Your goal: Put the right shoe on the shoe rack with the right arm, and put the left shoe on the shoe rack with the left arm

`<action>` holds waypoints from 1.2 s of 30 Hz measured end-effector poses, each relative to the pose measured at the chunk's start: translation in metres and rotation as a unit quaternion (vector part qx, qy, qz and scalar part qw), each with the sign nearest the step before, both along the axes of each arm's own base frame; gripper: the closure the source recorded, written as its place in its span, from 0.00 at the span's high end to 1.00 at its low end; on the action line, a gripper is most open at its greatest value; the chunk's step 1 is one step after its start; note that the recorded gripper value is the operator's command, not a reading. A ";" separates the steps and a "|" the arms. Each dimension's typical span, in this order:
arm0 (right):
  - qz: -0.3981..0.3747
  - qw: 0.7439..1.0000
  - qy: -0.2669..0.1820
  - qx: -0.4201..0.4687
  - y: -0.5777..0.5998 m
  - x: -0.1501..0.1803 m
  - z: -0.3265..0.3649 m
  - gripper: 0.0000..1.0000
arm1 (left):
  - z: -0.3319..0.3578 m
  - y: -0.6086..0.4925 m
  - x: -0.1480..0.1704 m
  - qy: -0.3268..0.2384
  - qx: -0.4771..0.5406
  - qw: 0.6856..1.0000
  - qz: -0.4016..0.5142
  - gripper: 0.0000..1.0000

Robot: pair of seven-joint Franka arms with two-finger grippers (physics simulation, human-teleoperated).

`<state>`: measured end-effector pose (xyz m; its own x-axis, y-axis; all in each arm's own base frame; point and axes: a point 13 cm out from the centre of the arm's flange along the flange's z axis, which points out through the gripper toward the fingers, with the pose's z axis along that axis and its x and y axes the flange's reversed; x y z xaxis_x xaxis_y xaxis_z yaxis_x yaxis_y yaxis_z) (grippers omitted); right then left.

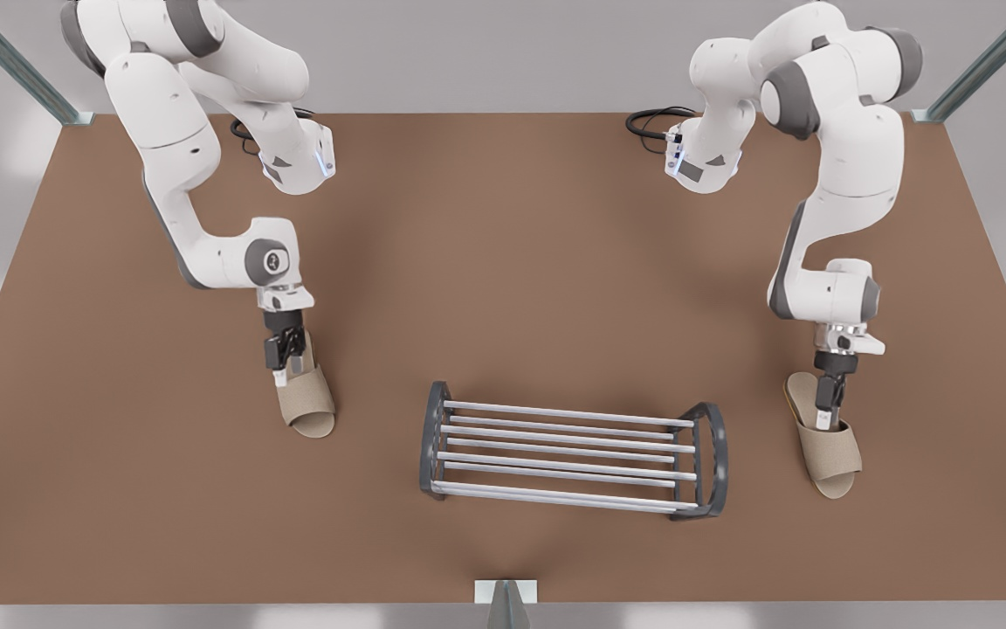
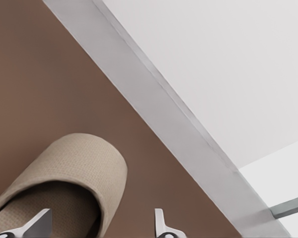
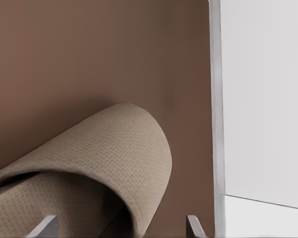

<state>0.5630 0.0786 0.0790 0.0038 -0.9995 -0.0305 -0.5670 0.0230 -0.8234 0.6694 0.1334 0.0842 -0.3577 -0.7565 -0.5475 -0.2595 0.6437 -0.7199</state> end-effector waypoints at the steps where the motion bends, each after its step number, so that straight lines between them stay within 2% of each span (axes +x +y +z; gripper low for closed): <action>1: -0.002 1.000 0.000 0.001 -0.001 0.001 -0.001 0.93 | -0.001 -0.002 0.004 -0.002 0.002 1.000 -0.003 1.00; 5: -0.003 1.000 0.002 0.004 0.002 0.002 -0.008 0.87 | -0.006 -0.011 0.018 -0.008 0.004 1.000 -0.013 1.00; 8: -0.006 1.000 0.000 0.006 0.001 0.006 -0.010 0.78 | -0.003 -0.013 0.028 -0.015 0.005 1.000 -0.017 1.00; 10: -0.008 1.000 -0.004 0.008 0.000 0.009 -0.008 0.78 | -0.002 -0.014 0.034 -0.018 0.006 1.000 -0.019 0.94; 11: -0.009 1.000 -0.006 0.008 0.000 0.010 -0.007 0.78 | -0.003 -0.014 0.036 -0.018 0.007 1.000 -0.020 0.88; 12: -0.010 1.000 -0.008 0.009 -0.001 0.013 -0.005 0.77 | -0.004 -0.014 0.037 -0.018 0.007 1.000 -0.021 0.70; 13: -0.011 1.000 -0.011 0.010 -0.001 0.015 -0.003 0.75 | -0.005 -0.014 0.038 -0.018 0.007 1.000 -0.021 0.62; 15: -0.012 1.000 -0.013 0.011 -0.001 0.017 -0.001 0.69 | -0.007 -0.015 0.040 -0.018 0.007 1.000 -0.022 0.55; 18: -0.013 1.000 -0.013 0.013 -0.001 0.017 -0.003 0.68 | -0.011 -0.015 0.040 -0.016 0.006 1.000 -0.024 0.51; 19: -0.014 1.000 -0.013 0.014 -0.001 0.017 -0.004 0.68 | -0.013 -0.015 0.040 -0.014 0.006 1.000 -0.024 0.47; 22: -0.012 1.000 -0.017 0.016 0.003 0.022 -0.003 0.63 | -0.014 -0.016 0.041 -0.014 0.006 1.000 -0.025 0.21; 26: -0.010 1.000 -0.021 0.018 0.008 0.026 -0.001 0.54 | 0.017 -0.018 0.051 -0.034 0.005 0.999 -0.026 0.21; 29: -0.010 1.000 -0.018 0.019 0.009 0.025 -0.003 0.49 | 0.109 -0.039 0.071 -0.082 0.005 0.996 -0.038 0.21; 32: -0.010 1.000 -0.018 0.020 0.009 0.025 -0.004 0.48 | 0.208 -0.132 0.082 -0.109 -0.005 0.991 -0.078 0.21; 36: -0.011 1.000 -0.020 0.021 0.009 0.028 -0.002 0.42 | 0.278 -0.252 0.073 -0.085 -0.008 0.990 -0.110 0.21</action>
<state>0.5905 0.0877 0.0773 -0.0156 -0.9973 -0.0722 -0.5329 0.0694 -0.8433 0.7421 -0.1186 0.3621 -0.4187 -0.6796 -0.6024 0.0113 0.6594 -0.7517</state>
